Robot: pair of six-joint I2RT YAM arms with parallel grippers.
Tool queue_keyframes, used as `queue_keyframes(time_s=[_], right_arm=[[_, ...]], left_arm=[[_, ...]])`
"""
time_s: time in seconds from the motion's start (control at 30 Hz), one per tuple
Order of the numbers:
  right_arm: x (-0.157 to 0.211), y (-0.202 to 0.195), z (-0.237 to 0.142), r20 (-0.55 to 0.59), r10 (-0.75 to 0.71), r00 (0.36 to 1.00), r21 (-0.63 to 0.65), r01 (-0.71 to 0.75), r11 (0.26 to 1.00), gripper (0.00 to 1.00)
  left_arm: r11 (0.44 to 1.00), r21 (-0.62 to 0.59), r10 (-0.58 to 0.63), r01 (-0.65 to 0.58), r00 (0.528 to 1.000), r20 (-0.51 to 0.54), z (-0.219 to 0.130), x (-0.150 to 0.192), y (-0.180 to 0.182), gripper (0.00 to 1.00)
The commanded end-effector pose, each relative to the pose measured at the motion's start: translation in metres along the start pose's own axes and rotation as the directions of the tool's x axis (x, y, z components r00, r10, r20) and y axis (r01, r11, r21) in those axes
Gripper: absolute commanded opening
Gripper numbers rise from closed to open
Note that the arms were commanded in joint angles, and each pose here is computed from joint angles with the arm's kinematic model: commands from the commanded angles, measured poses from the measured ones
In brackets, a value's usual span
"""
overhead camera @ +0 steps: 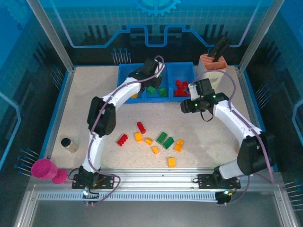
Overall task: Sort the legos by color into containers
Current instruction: Place the lego in the container.
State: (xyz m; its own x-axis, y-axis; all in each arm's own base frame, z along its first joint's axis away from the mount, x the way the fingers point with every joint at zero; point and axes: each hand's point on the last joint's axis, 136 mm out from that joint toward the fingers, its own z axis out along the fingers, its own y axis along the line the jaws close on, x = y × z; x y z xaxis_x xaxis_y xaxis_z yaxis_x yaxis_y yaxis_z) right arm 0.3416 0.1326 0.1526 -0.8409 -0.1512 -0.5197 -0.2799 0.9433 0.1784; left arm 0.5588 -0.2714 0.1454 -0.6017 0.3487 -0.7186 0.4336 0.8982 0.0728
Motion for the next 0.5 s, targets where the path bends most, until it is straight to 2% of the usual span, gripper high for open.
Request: queue_keyframes(time_s=[0.0, 0.2, 0.47], right_arm=[[0.012, 0.011, -0.009, 0.007, 0.024, 1.0, -0.03, -0.024, 0.999, 0.57], [0.028, 0.026, -0.015, 0.005, 0.032, 0.999, -0.066, -0.031, 0.997, 0.57], [0.027, 0.047, -0.007, -0.003, -0.018, 1.0, -0.083, 0.018, 0.996, 0.58]], left_arm=[[0.997, -0.059, -0.054, 0.052, 0.998, -0.042, 0.027, 0.004, 0.011, 0.12], [0.996, -0.067, -0.056, 0.055, 0.998, -0.015, 0.062, -0.01, 0.012, 0.14], [0.996, -0.043, -0.079, 0.078, 0.997, -0.009, 0.091, 0.004, 0.005, 0.18]])
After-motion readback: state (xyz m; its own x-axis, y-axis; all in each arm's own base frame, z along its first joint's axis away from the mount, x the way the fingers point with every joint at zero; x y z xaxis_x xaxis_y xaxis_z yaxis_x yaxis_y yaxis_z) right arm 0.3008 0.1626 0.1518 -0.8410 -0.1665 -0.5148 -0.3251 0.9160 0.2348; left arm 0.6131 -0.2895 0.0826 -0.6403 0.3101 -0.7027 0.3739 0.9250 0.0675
